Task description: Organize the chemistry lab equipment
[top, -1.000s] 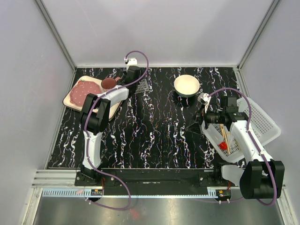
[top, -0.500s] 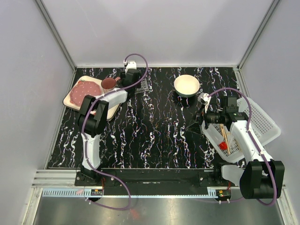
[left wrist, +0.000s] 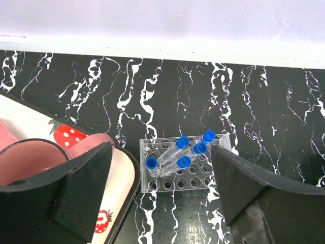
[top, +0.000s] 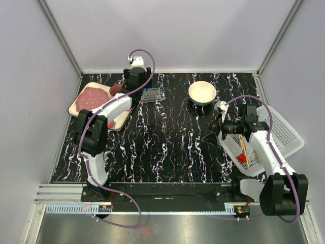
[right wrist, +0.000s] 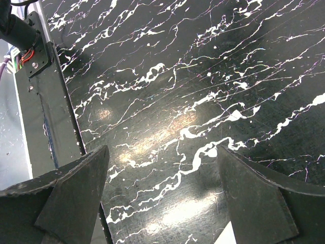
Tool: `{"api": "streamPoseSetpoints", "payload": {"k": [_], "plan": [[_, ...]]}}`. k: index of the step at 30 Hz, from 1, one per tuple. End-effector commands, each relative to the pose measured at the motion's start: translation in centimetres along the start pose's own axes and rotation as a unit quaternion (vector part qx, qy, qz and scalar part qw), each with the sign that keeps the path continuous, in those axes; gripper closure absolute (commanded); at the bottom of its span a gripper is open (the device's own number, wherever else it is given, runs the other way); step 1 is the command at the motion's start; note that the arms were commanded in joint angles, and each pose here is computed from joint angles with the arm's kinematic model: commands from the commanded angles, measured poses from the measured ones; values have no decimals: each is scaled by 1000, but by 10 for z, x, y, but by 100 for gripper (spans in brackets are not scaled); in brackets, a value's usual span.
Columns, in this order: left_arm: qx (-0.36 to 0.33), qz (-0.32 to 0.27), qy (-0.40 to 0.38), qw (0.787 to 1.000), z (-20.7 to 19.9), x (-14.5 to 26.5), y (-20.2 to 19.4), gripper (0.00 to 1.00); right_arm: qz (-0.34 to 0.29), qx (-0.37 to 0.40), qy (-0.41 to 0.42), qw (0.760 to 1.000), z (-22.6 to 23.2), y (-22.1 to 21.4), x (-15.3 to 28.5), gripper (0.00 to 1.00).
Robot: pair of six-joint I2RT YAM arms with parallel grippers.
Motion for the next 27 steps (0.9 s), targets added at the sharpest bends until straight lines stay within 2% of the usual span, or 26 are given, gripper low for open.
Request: {"api": "streamPoseSetpoints", "payload": {"k": [1, 4, 7, 12, 13, 15, 16, 17, 19, 20, 22, 23, 27], "plan": [[36, -24, -42, 998, 9, 27, 49, 12, -7, 16, 1, 1000, 1, 6, 3, 8], [64, 8, -80, 995, 19, 45, 50, 4, -14, 15, -13, 1000, -5, 8, 9, 8], [84, 22, -104, 991, 32, 75, 55, 1, -21, 17, -22, 999, -6, 13, 13, 7], [70, -13, -106, 992, 66, 148, 75, 1, -21, 33, -67, 997, -8, 37, 28, 5], [70, -31, -111, 991, 73, 170, 83, 1, -12, 38, -94, 995, -13, 42, 35, 3], [68, -24, -116, 991, 84, 192, 79, 1, -15, 34, -142, 989, -17, 70, 51, 0], [70, -37, -119, 990, 90, 213, 83, 1, -8, 28, -195, 980, -28, 77, 63, 0], [70, -25, -124, 990, 93, 224, 76, 1, -19, 35, -230, 972, -29, 101, 77, 0], [75, -37, -125, 989, 101, 252, 78, 1, -31, 3, -307, 951, -39, 119, 100, 0], [74, -24, -141, 987, 99, 264, 70, 1, -46, 7, -328, 944, -34, 137, 112, 0], [76, -39, -152, 985, 102, 289, 75, 1, -63, -9, -353, 934, -26, 149, 125, 0], [78, -29, -156, 984, 103, 298, 70, 1, -86, -16, -360, 929, -18, 163, 133, 0], [85, -41, -166, 982, 107, 330, 74, 1, -145, -61, -408, 899, -9, 182, 164, 0]]}}
Point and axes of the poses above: each gripper's point midway between its finger pads, its own x axis back along the fingers, its own z axis along the line the jaws close on, y = z × x, the point moved 1 cm from there along x, back along the fingers, and after that the axes turned 2 degrees about -x, right-handed, at the moved point
